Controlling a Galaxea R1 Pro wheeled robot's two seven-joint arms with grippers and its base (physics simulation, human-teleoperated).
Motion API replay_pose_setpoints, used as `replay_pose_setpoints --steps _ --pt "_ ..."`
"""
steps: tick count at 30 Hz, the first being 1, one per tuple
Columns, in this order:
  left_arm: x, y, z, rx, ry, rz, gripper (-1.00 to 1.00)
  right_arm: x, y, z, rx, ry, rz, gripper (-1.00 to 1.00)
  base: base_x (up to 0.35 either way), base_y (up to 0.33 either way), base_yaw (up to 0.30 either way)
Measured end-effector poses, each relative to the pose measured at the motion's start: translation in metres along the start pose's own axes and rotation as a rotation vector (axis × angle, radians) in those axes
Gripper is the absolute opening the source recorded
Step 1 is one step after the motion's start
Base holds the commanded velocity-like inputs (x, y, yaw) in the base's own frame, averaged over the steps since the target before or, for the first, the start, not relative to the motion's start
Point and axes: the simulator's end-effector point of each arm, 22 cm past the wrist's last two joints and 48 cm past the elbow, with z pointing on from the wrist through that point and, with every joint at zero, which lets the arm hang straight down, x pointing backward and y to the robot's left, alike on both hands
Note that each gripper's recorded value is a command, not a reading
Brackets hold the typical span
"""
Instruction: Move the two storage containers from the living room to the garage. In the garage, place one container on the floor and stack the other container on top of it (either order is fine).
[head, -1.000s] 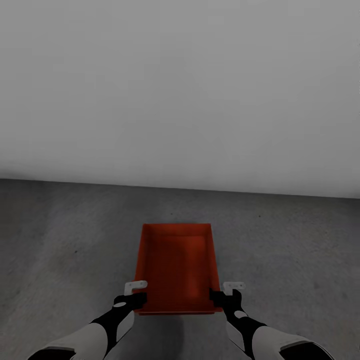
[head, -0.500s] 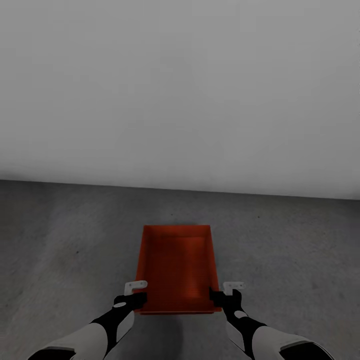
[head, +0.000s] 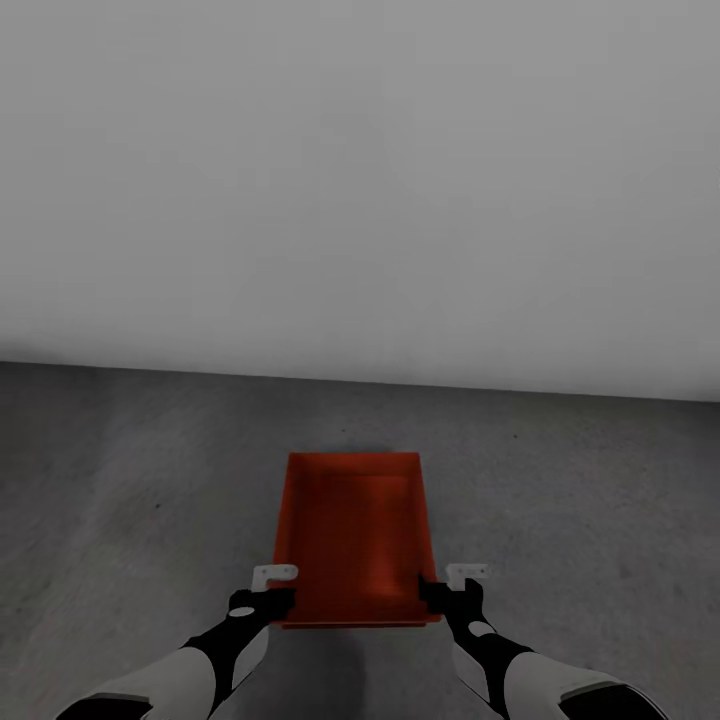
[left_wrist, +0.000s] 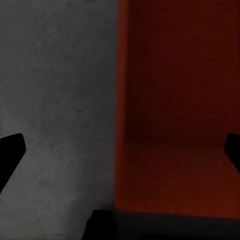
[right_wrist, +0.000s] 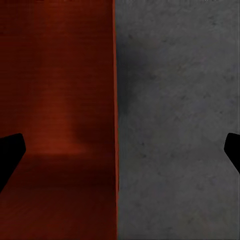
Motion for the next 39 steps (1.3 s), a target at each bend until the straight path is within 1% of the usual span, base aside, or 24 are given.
replay_pose_setpoints --steps 4,11,39 --pt "-0.002 0.001 -0.005 0.000 -0.003 0.017 1.00 -0.002 0.000 -0.005 0.000 0.000 0.000 1.00 0.000 0.000 0.000" --pt "-0.004 0.002 -0.015 0.000 -0.005 0.024 1.00 -0.006 0.000 -0.014 0.000 0.000 0.000 1.00 0.000 0.000 0.000" --pt "-0.014 0.008 -0.049 -0.006 -0.013 0.008 1.00 -0.019 0.000 -0.046 0.000 0.001 0.000 1.00 0.000 0.000 0.000"
